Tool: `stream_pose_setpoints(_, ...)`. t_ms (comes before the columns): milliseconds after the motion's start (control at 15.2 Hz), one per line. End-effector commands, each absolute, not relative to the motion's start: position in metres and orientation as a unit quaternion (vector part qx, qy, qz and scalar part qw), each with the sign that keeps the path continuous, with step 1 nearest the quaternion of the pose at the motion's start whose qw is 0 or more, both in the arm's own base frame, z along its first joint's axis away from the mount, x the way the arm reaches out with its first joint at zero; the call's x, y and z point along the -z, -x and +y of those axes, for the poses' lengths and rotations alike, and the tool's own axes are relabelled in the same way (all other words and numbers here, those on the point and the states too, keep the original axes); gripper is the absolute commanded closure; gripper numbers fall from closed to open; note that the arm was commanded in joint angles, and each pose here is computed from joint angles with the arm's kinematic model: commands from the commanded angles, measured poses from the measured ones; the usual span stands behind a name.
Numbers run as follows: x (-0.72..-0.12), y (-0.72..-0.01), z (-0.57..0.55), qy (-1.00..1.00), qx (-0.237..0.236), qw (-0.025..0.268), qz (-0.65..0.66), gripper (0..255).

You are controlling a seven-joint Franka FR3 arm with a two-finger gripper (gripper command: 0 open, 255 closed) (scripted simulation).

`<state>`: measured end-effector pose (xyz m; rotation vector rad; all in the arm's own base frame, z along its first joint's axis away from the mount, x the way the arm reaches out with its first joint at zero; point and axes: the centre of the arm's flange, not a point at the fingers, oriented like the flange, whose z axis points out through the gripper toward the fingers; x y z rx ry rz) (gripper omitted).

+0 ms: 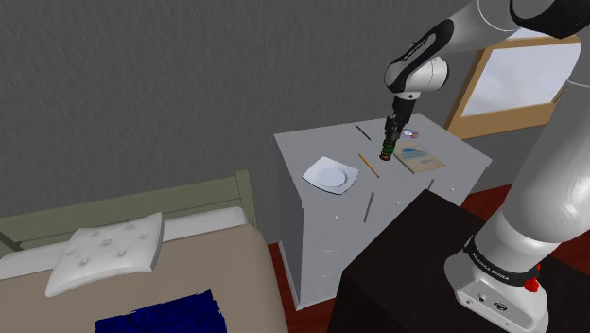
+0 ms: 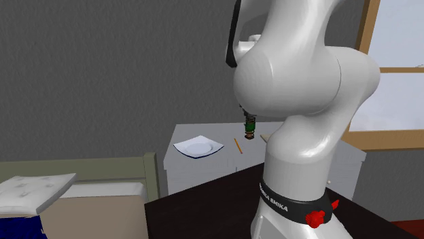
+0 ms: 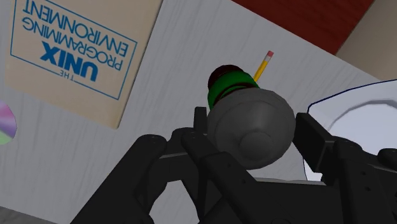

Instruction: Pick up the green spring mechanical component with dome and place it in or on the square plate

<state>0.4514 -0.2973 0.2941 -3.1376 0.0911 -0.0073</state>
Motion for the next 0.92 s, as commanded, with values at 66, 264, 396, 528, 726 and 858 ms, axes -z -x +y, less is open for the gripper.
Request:
stream_pose_setpoints(66,-0.311,-0.451,-0.297,1.0,0.002,0.001,0.029,255)
stream_pose_setpoints(264,-0.326,-0.451,-0.297,1.0,0.002,0.001,0.029,255)
stream_pose_setpoints(396,-0.333,-0.451,-0.297,1.0,0.002,0.001,0.029,255)
stream_pose_setpoints(528,-0.34,-0.462,-0.274,1.0,0.002,0.001,0.029,255)
stream_pose_setpoints(726,-0.349,-0.479,-0.239,1.0,0.002,0.001,0.029,255)
stream_pose_setpoints(858,-0.355,-0.489,-0.216,1.0,0.002,0.001,0.029,255)
